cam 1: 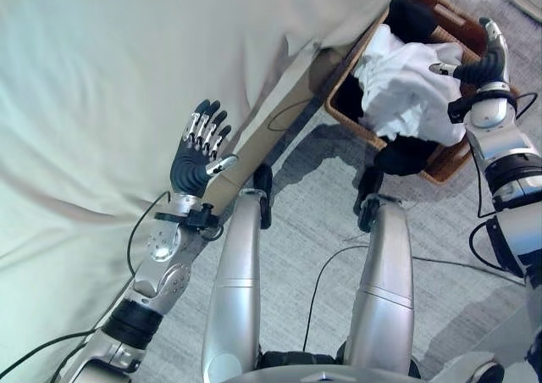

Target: Pick up clothes into the bucket

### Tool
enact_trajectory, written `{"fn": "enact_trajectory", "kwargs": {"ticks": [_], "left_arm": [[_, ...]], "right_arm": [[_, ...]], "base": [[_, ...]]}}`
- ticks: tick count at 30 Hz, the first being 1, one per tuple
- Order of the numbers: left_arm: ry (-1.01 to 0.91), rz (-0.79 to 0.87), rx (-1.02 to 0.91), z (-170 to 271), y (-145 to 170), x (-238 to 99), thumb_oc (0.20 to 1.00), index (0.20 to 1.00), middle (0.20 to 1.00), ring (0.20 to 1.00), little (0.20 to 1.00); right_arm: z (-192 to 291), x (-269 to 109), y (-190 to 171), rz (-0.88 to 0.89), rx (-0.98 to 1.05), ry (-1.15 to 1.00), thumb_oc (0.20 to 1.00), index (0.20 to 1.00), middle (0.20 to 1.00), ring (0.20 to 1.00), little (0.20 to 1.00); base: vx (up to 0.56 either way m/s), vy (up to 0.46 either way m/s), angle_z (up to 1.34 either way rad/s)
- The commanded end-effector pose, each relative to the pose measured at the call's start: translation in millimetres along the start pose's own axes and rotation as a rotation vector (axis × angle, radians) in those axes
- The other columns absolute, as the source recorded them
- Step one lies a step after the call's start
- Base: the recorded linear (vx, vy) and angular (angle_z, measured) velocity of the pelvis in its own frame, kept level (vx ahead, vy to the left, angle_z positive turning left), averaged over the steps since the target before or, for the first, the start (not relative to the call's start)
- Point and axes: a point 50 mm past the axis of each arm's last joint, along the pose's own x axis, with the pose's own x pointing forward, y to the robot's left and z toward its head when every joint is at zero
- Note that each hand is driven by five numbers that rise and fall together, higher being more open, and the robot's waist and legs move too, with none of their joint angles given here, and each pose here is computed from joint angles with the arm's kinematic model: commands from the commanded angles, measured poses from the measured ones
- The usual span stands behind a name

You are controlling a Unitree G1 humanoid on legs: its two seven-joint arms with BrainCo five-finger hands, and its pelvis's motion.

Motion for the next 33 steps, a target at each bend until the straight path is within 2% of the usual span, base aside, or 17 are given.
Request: {"fn": "enact_trajectory", "kwargs": {"ticks": [1,8,11,12,14,17,19,21,26,28,33], "left_arm": [[-0.06,0.04,-0.01,5.1,12.4,-5.6,1.0,1.0,1.0,1.0,1.0],[0.001,0.078,0.068,-6.9,29.5,-10.3,1.0,1.0,1.0,1.0,1.0],[0.07,0.115,0.078,-22.0,36.2,-19.4,1.0,1.0,1.0,1.0,1.0],[0.071,0.114,0.078,-22.1,36.1,-19.6,1.0,1.0,1.0,1.0,1.0],[0.108,0.128,0.084,-30.0,37.2,-28.0,1.0,1.0,1.0,1.0,1.0],[0.135,0.137,0.1,-34.5,39.1,-33.0,1.0,1.0,1.0,1.0,1.0],[0.186,0.153,0.142,-41.6,42.8,-44.2,1.0,1.0,1.0,1.0,1.0],[0.229,0.163,0.189,-46.7,46.1,-53.1,1.0,1.0,1.0,1.0,1.0],[0.31,0.231,0.207,-58.6,54.4,-73.9,1.0,1.0,1.0,1.0,1.0],[0.369,0.271,0.254,-63.7,60.9,-92.0,1.0,1.0,1.0,1.0,1.0],[0.442,0.343,0.225,-72.3,62.1,-119.3,1.0,1.0,1.0,1.0,1.0]], "right_arm": [[-15.9,-9.9,-6.7,0.003,0.096,-0.019,1.0,1.0,1.0,1.0,1.0],[-55.0,-50.9,22.4,0.121,0.202,0.019,1.0,1.0,1.0,1.0,1.0],[-77.1,-95.6,51.4,0.222,0.29,0.047,1.0,1.0,1.0,1.0,1.0],[-77.4,-96.0,51.4,0.221,0.29,0.048,1.0,1.0,1.0,1.0,1.0],[-88.6,-130.5,70.6,0.301,0.304,0.069,1.0,1.0,1.0,1.0,1.0],[-95.2,-151.4,78.0,0.333,0.324,0.089,1.0,1.0,1.0,1.0,1.0],[-109.9,-183.6,94.5,0.381,0.358,0.175,1.0,1.0,1.0,1.0,1.0],[-110.2,-201.9,102.7,0.462,0.309,0.164,1.0,1.0,1.0,1.0,1.0],[-119.5,-236.7,112.6,0.519,0.38,0.256,1.0,1.0,1.0,1.0,1.0],[-127.0,-264.8,120.2,0.572,0.426,0.339,1.0,1.0,1.0,1.0,1.0],[-131.7,-299.5,126.9,0.662,0.454,0.413,1.0,1.0,1.0,1.0,1.0]], "base": [[0.0,-0.055,0.01],[0.03,-0.053,0.09],[0.13,-0.095,0.11],[0.13,-0.098,0.14],[0.14,-0.079,0.03],[0.14,-0.039,0.2],[0.17,0.026,0.18],[0.12,0.031,0.1],[0.07,0.017,0.15],[0.05,0.01,0.19],[0.04,0.011,0.04]]}}
